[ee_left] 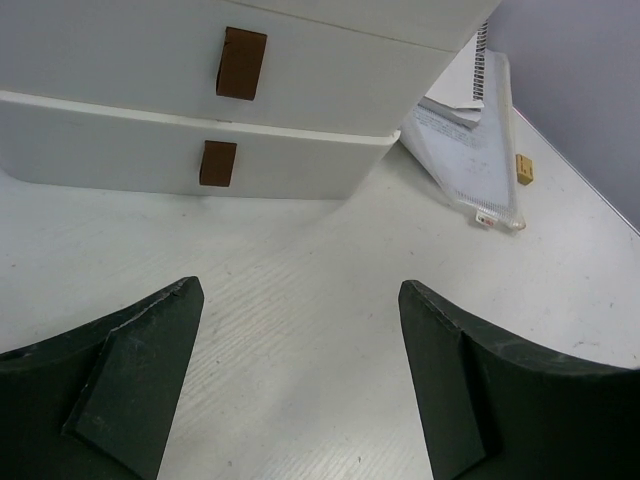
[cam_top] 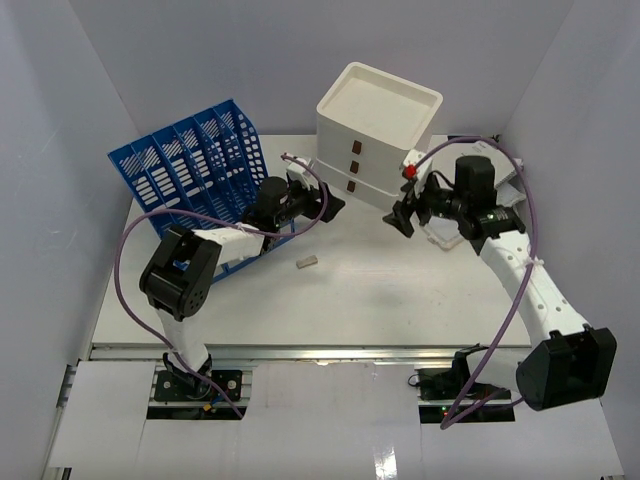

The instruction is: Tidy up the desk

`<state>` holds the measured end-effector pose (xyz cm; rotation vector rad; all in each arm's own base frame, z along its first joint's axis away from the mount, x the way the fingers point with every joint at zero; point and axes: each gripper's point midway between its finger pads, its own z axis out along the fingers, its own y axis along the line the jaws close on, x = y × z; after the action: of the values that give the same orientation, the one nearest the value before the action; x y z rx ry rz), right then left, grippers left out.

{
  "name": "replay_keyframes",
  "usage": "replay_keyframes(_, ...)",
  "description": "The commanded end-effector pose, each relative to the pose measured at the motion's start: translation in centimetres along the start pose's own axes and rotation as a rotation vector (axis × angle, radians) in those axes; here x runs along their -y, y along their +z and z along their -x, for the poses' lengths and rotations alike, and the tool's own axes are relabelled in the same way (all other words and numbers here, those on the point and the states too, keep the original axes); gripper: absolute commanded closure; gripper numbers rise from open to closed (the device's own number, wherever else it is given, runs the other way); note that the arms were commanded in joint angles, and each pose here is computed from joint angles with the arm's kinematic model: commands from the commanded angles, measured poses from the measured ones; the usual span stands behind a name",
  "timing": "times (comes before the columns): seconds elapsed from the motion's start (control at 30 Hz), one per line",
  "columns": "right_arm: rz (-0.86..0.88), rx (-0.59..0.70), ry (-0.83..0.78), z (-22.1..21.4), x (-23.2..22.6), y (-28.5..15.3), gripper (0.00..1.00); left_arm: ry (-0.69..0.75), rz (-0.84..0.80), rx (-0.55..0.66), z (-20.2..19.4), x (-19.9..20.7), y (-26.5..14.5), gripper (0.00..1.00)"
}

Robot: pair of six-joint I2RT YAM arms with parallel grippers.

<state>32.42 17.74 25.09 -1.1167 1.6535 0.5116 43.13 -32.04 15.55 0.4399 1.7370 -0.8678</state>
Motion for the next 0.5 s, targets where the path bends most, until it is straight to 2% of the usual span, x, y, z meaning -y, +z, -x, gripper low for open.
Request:
replay_keyframes(0.0, 0.111, 0.063, -0.015, -2.2, -4.2, -1.3, 0.06, 0.038, -0.022, 0.026, 0.5, -0.1, 2.0, 0.12)
replay_keyframes(0.2, 0.155, 0.107, 0.044, -5.5, -4.9, -3.1, 0.00, 0.064, 0.050, 0.009, -0.9, -2.6, 4.9, 0.15)
replay_keyframes(0.33, 0.197, 0.102, 0.111, -7.4, -5.3, -2.6, 0.09, 0.081, 0.095, 0.009, -1.1, -3.9, 6.3, 0.17)
replay_keyframes(0.47, 0.193, 0.112, 0.122, -7.1, -5.1, -2.9, 0.10, 0.103, 0.139, 0.019, -1.3, -5.2, 7.9, 0.18)
